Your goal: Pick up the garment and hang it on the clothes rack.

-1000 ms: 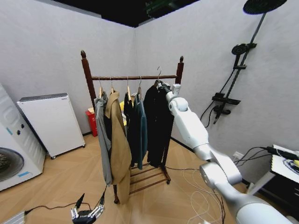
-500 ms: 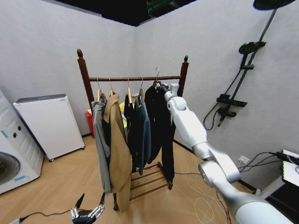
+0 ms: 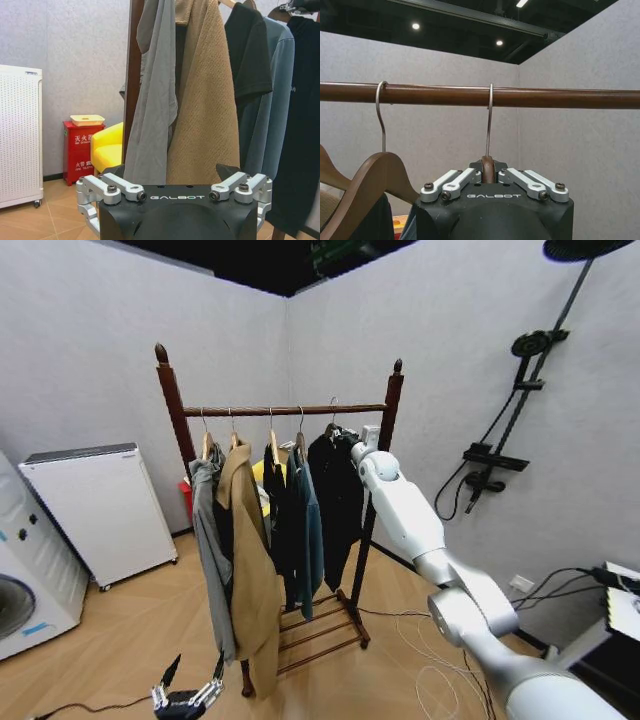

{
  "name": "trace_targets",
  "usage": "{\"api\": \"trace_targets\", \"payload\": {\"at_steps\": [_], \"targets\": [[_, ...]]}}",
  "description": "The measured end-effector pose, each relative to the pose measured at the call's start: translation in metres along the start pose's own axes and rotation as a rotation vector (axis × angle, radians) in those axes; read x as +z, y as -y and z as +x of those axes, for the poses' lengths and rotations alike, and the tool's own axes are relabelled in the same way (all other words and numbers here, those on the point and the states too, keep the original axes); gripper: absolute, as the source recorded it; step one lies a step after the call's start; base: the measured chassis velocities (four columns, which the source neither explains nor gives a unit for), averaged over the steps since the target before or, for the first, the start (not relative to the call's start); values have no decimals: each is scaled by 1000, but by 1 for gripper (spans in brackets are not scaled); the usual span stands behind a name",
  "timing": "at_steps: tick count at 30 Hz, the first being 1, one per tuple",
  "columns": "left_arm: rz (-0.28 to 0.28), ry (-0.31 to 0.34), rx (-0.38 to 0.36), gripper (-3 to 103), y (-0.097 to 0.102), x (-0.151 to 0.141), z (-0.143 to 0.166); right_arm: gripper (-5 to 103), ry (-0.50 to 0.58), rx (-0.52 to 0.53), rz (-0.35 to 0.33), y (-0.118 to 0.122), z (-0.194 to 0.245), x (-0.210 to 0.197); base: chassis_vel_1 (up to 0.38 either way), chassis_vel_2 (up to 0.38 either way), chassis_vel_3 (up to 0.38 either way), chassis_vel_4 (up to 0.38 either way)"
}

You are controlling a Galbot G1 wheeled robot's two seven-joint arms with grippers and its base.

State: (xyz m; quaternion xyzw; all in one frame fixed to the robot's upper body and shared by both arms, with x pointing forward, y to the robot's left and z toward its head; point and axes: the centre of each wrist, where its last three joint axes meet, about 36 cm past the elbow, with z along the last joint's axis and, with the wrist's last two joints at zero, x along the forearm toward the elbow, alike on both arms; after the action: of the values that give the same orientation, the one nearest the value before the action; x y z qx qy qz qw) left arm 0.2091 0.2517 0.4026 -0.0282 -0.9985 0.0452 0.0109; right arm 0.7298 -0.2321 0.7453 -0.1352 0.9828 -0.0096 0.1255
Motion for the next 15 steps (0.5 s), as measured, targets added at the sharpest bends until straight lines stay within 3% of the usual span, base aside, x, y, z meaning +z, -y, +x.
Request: {"api": "trace_targets", "payload": {"at_steps": [3,5,8,10,11,15], "targets": [[0,0,0,100,0,0,0,7,-5,-3,0,0,4,3,0,0,0,0],[0,0,0,100,0,0,0,12,-13,-6,-2,0,8,7,0,0,0,0],[0,0,0,100,0,0,0,28,2,3,14,1,26,12,0,0,0,0],[0,0,0,100,0,0,0,28,11,12,25,2,32,14,0,0,0,0],[0,0,0,100,0,0,0,39,40,30,39,6,47,14,0,0,0,0],[0,0,0,100,0,0,0,44,83,82,68,25,81,9,0,0,0,0]]}}
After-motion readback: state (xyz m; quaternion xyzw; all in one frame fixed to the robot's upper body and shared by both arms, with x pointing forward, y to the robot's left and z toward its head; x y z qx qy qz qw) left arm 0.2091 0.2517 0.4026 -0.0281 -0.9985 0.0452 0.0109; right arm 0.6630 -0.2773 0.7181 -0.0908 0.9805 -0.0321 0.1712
